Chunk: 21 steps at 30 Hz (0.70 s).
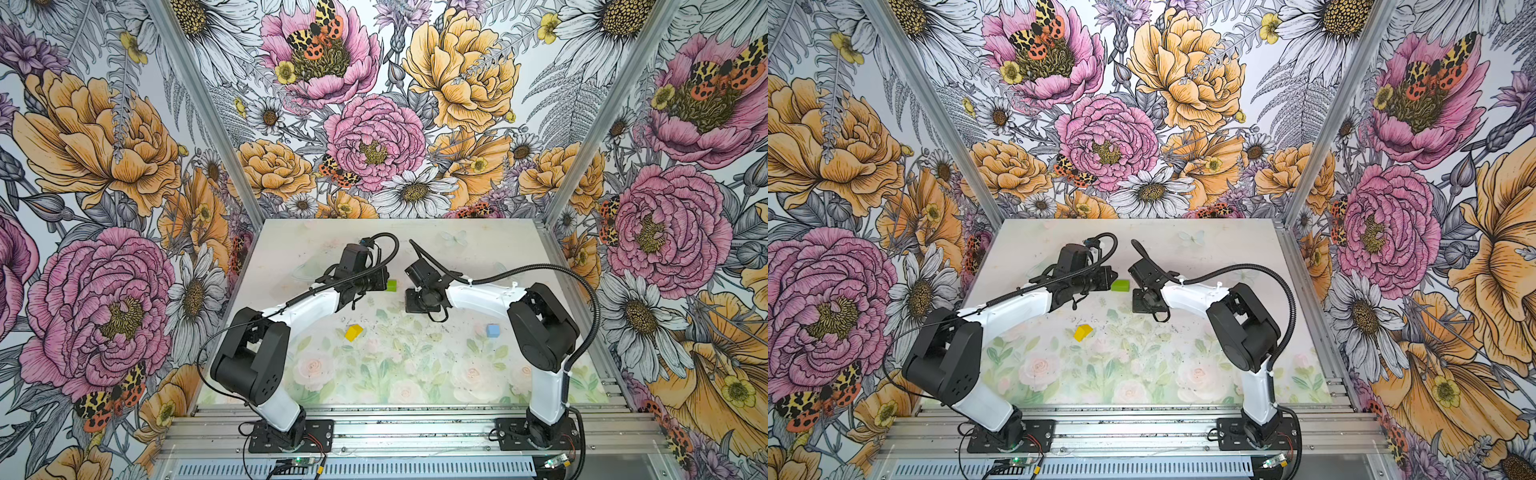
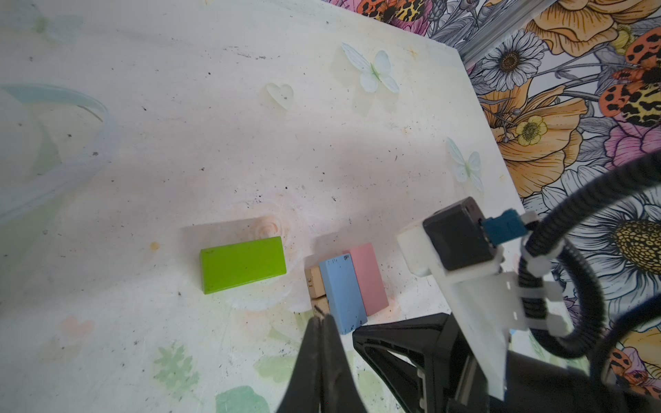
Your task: Build the wood block tower
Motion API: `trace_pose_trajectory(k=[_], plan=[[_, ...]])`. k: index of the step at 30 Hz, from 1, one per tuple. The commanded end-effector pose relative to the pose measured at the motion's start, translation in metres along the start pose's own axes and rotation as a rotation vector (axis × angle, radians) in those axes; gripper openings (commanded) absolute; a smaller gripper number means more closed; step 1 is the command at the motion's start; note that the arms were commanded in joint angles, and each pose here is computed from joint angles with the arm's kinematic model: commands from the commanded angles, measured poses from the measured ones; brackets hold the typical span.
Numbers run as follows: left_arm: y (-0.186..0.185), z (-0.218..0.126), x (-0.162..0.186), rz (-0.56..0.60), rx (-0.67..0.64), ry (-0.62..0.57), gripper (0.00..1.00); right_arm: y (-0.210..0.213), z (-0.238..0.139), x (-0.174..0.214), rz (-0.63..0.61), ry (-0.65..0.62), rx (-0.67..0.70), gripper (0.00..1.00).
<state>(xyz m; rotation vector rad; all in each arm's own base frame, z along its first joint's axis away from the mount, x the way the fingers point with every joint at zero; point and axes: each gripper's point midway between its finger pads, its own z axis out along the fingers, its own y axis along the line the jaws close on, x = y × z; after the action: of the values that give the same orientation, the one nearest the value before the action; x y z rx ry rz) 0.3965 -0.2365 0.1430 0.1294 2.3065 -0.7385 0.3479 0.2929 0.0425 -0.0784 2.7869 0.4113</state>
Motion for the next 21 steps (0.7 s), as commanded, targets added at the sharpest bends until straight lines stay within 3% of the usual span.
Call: trace_pose_trajectory(k=[1,21], plan=[[-0.0033,-0.0094,-0.0097,0.001,0.022,-0.039,0.01,0.0013,0.0024,-0.0083,-0.010,-0.020,0.013,0.00],[-0.0035,-0.0095,-0.0105,0.001,0.023,-0.040,0.01,0.0003,0.0024,-0.0125,-0.006,-0.029,0.017,0.00]])
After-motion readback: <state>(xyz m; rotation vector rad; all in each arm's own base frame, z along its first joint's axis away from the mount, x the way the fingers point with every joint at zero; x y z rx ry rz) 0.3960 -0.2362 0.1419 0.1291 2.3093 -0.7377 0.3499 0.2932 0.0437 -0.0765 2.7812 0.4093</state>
